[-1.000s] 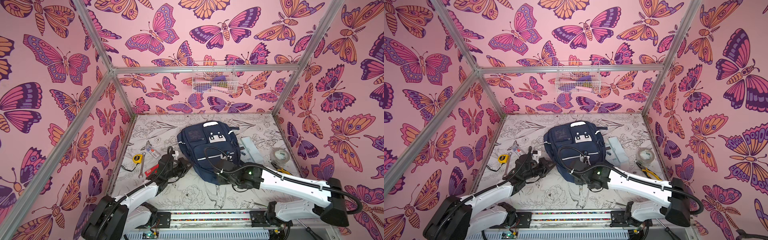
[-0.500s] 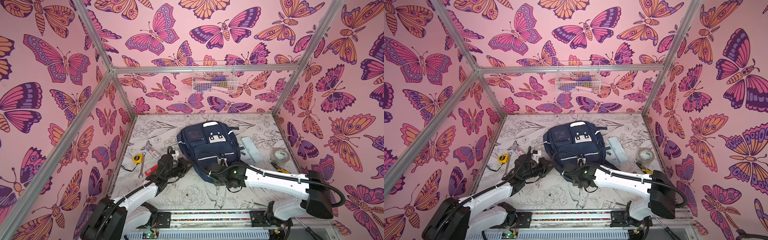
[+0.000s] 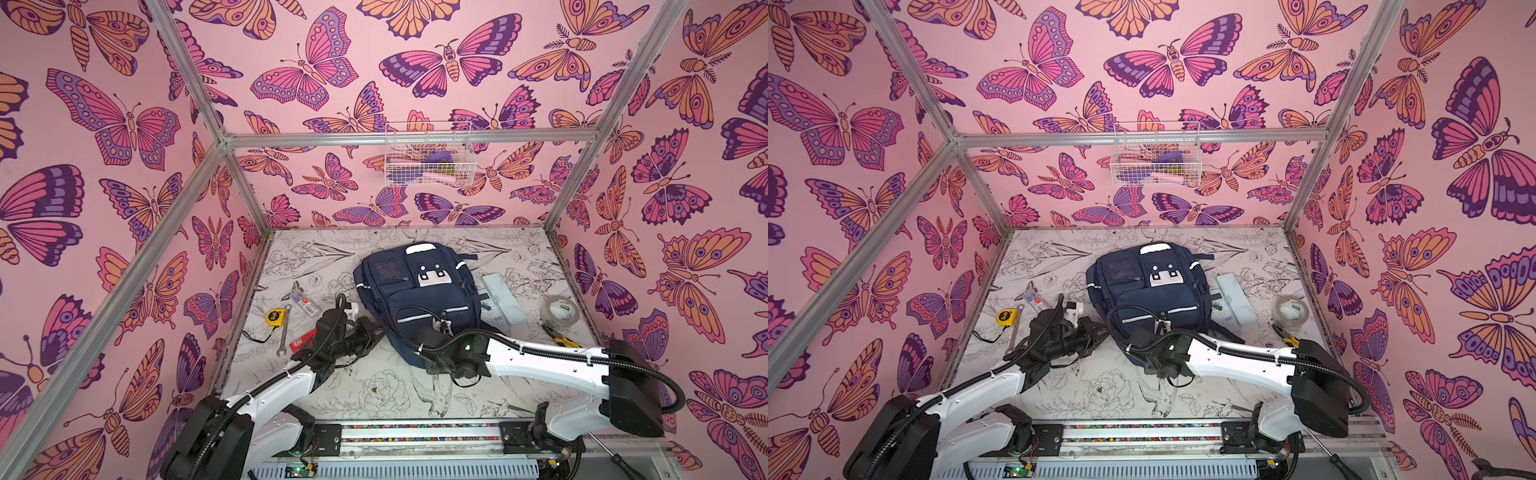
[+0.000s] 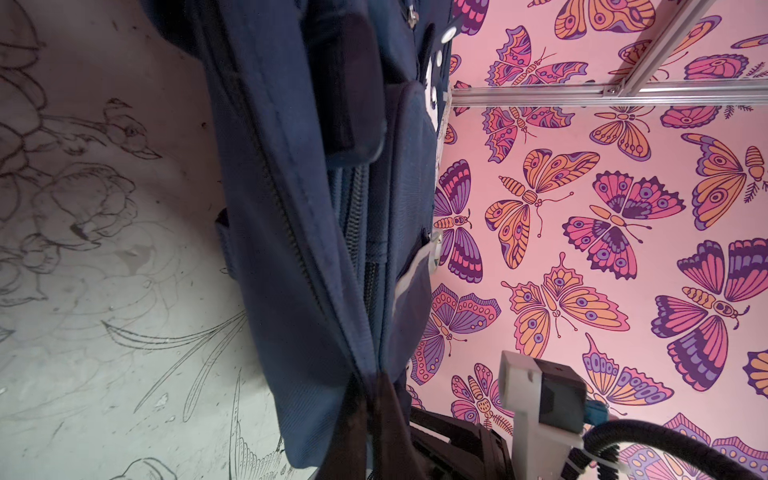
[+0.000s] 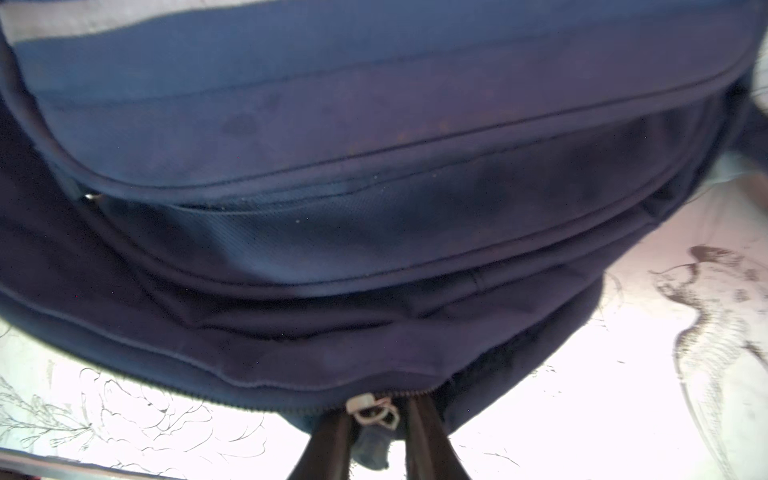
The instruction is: Pack the student bag
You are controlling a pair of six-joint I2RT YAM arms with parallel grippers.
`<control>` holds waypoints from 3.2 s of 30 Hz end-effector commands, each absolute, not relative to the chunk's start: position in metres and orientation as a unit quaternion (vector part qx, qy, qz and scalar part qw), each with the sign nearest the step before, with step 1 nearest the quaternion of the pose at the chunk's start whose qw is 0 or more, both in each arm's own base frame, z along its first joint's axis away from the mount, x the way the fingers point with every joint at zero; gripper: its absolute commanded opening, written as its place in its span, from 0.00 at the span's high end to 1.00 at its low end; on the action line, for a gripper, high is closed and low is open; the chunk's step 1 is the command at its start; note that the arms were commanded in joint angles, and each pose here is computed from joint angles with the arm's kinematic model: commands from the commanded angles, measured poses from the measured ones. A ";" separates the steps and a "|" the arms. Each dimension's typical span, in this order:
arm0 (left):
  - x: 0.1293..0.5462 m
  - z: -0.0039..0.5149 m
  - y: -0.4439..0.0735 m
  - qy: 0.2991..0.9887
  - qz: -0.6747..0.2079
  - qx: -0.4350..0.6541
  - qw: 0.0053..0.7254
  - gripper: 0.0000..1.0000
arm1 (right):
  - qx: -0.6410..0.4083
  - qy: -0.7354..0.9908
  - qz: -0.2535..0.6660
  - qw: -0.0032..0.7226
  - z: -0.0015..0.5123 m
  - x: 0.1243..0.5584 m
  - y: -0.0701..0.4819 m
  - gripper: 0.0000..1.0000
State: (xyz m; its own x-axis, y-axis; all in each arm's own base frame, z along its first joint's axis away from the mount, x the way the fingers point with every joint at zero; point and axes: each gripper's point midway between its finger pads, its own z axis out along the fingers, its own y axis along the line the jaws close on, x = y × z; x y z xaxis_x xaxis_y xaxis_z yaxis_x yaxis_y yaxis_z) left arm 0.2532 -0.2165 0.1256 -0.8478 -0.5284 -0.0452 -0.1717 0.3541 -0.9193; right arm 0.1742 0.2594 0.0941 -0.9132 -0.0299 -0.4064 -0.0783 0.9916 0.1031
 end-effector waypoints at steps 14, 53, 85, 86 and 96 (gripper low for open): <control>0.270 0.140 -0.194 0.821 -0.479 -0.211 0.227 1.00 | -0.056 0.981 -0.044 0.180 0.113 0.164 0.213 1.00; 0.202 0.158 -0.213 0.895 -0.400 -0.096 0.170 0.26 | -0.178 0.960 0.135 0.166 0.164 0.191 0.287 1.00; 0.192 0.128 -0.283 0.899 -0.309 0.274 0.148 0.44 | -0.154 0.953 0.195 0.176 0.169 0.183 0.291 1.00; 0.191 0.127 -0.283 0.899 -0.310 0.274 0.145 0.48 | -0.153 0.953 0.194 0.176 0.168 0.183 0.290 1.00; 0.186 0.130 -0.284 0.893 -0.320 0.279 0.149 0.96 | -0.138 0.955 0.190 0.184 0.173 0.188 0.281 1.00</control>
State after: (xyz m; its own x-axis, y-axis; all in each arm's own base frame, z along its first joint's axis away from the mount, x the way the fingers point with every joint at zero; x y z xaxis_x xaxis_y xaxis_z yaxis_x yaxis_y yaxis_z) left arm 0.1899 -0.2852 0.1257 -0.8040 0.4026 -0.4377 0.5879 0.6489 -0.4830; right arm 0.1834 0.2804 0.1510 -0.9042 -0.2391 -0.3538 -0.3427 0.9007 0.2671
